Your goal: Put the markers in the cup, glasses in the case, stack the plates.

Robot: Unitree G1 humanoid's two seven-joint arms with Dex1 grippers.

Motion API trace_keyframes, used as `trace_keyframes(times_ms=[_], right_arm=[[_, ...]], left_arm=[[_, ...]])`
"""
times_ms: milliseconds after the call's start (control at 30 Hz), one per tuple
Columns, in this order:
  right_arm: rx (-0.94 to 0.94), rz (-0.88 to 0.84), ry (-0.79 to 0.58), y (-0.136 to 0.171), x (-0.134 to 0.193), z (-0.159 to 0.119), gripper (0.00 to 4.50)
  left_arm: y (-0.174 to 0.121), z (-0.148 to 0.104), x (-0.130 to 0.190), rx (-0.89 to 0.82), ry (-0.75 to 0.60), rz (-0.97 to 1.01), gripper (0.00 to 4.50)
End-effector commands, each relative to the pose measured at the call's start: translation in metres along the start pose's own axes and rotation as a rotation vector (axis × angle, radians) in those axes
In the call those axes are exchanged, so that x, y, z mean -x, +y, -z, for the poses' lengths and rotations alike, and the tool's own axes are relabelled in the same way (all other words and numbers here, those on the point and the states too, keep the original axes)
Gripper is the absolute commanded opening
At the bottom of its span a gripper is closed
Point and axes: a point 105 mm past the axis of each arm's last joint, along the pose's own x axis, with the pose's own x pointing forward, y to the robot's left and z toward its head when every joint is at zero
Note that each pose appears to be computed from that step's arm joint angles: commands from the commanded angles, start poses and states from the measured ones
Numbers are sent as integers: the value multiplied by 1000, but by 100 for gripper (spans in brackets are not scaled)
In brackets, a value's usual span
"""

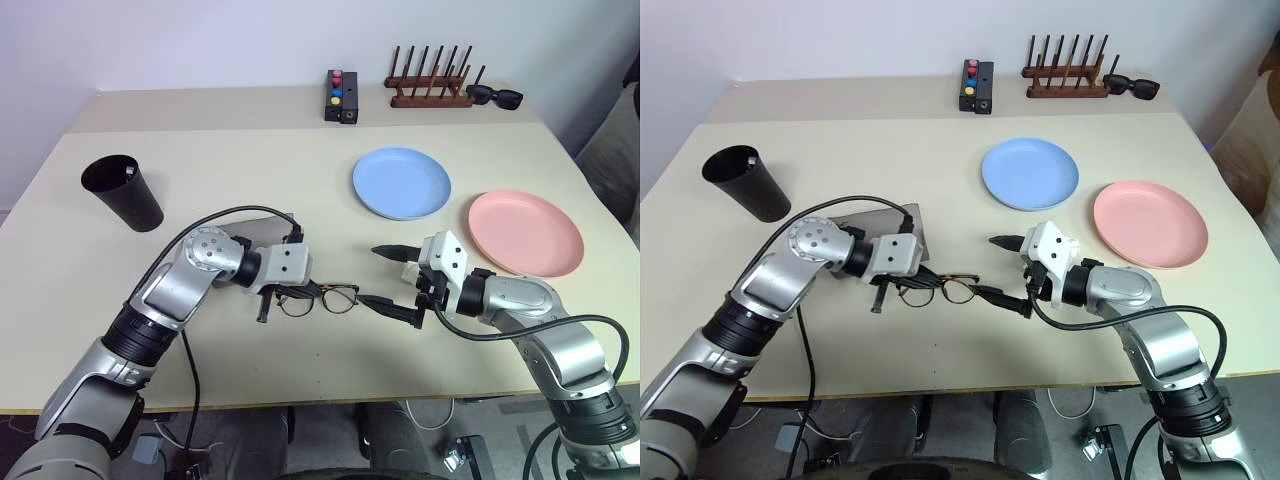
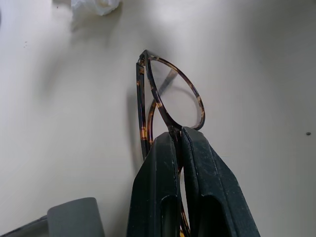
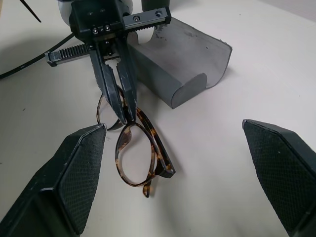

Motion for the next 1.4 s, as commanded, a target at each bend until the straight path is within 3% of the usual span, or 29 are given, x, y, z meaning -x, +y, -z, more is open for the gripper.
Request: trace_keyframes(times_ms=[33,133,233,400,500,700,1267,1400], right_arm=[[43,6,-26,-1,3,-11,450],[44,9,-24,-2,4,-11,450],[44,11,-23,-2,4,-11,450],[42,4,-25,-2,2,-10,450],[43,-16,-32,0,-2,-10,450],[44,-42,-46,5,-8,-14,450],[40,-55,-60,10,-11,-19,450],[41,-57,-63,11,-13,-21,450]], left_arm=[[6,-20,12,34,-113,-26,2],[16,-39,35,50,-202,-86,2],[29,-45,61,28,-197,-184,2],[43,-27,91,24,-88,-317,2],[40,-2,103,64,-4,-351,2],[28,30,107,112,101,-354,2],[18,44,98,194,76,-292,2],[20,46,99,187,90,-302,144]])
